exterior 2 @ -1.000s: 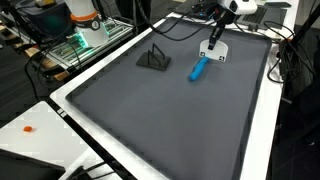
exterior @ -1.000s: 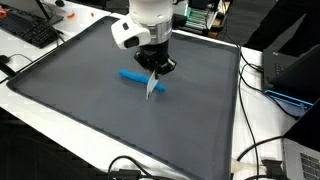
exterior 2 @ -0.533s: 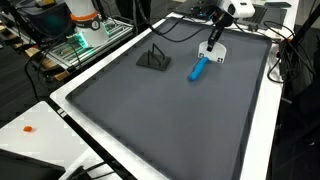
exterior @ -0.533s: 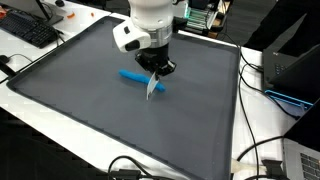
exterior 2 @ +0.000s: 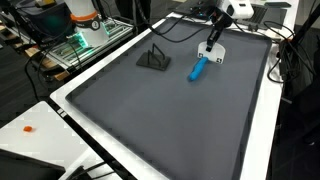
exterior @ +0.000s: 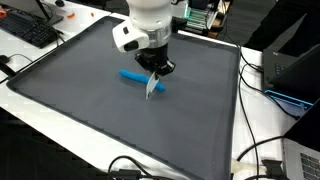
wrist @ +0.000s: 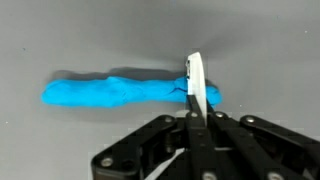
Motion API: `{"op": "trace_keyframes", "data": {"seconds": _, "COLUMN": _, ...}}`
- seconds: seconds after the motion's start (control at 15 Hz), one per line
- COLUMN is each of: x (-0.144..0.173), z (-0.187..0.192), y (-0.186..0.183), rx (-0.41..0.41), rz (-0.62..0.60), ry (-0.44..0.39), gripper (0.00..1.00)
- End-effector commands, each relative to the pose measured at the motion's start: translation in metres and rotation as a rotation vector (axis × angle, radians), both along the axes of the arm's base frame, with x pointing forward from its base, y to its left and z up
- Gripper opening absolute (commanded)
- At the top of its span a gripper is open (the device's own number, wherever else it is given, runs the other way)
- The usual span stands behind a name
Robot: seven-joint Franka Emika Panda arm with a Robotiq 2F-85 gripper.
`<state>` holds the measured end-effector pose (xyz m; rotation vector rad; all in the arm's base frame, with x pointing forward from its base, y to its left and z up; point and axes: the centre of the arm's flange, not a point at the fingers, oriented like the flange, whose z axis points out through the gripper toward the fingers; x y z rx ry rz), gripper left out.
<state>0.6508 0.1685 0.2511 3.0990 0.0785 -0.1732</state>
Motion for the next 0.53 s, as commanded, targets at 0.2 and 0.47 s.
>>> {"op": "trace_keyframes", "data": {"seconds": 0.2, "x": -0.034, "z": -0.024, "y": -0.006, "rx": 0.017, "rz": -0.035, "ry": 0.114, "gripper": 0.01}}
{"op": "trace_keyframes", "data": {"seconds": 0.47, "x": -0.043, "z": -0.026, "y": -0.006, "rx": 0.027, "rz": -0.049, "ry": 0.129, "gripper": 0.01}}
